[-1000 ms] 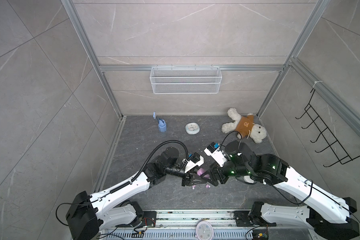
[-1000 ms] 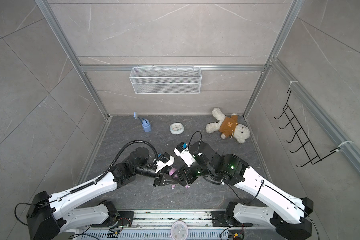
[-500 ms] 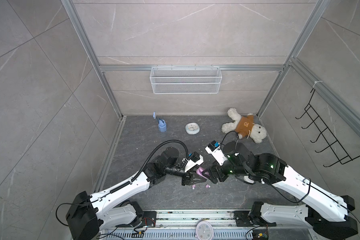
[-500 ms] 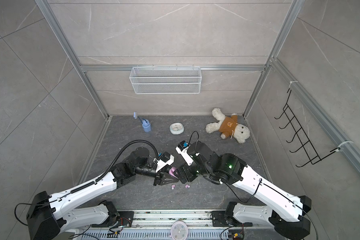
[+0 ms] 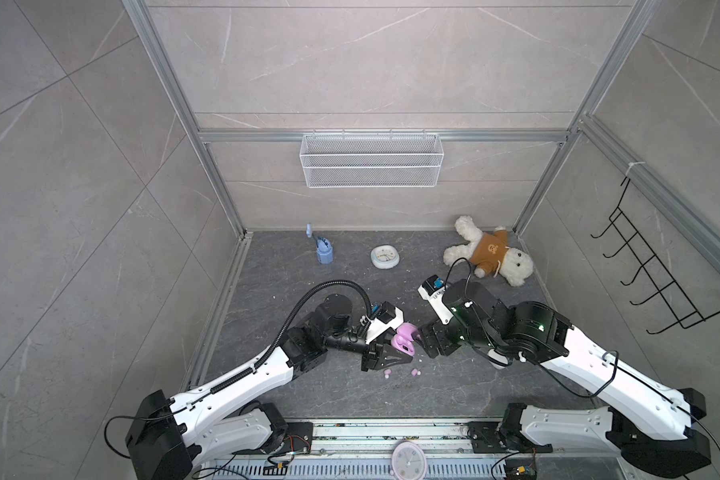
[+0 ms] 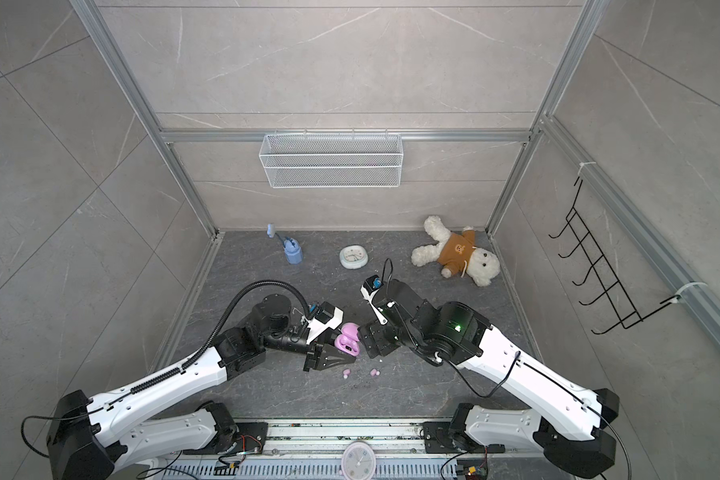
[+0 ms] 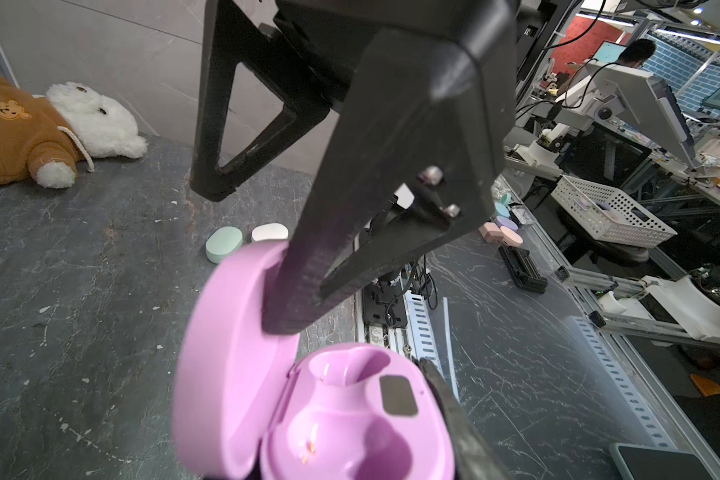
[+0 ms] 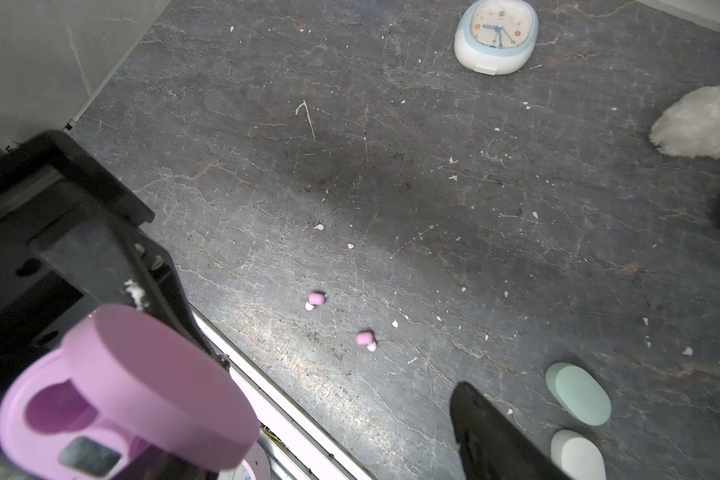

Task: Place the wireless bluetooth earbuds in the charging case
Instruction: 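Release the opened lid and draw the right gripper back from the case, then move the open right gripper down over the pink earbuds on the table, then lower and close the right gripper on the nearer pink earbud, then lift the pink earbud with the right gripper toward the open case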

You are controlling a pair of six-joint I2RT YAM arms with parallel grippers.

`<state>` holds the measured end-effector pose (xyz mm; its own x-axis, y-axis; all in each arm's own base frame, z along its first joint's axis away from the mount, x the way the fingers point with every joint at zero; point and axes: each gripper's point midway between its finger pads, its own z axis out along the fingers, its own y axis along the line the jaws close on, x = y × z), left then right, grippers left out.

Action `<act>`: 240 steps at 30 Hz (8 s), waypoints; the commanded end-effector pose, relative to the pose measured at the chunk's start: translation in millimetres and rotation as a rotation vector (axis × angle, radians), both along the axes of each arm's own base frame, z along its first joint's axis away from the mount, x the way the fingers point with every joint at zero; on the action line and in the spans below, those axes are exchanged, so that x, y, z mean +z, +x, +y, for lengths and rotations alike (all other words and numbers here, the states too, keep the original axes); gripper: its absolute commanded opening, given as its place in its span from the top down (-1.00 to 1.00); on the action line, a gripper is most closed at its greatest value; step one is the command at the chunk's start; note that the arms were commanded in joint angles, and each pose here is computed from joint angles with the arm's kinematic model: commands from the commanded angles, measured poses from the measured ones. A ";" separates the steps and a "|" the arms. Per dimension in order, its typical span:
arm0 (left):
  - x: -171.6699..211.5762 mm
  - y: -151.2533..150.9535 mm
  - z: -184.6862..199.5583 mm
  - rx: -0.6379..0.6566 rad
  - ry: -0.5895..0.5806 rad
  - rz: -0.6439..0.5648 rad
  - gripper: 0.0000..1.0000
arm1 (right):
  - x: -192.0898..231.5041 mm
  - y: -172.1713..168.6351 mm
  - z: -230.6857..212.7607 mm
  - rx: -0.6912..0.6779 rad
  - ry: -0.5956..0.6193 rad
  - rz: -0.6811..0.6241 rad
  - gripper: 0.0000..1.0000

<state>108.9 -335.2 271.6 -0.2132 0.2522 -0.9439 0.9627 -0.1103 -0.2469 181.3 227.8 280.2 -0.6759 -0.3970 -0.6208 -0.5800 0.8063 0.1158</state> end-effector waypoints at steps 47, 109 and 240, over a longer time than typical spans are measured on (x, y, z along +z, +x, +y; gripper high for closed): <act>3.2 22.1 25.1 0.272 -0.157 -0.009 0.76 | -64.0 -26.8 -32.6 -0.421 0.281 0.379 -0.82; 4.4 11.3 42.4 0.283 -0.125 -0.035 0.77 | -251.8 -8.9 24.0 -0.344 0.129 0.684 -0.76; 23.0 15.2 58.6 0.374 -0.246 -0.068 0.80 | -167.5 -28.8 2.9 -0.438 -0.104 0.425 0.73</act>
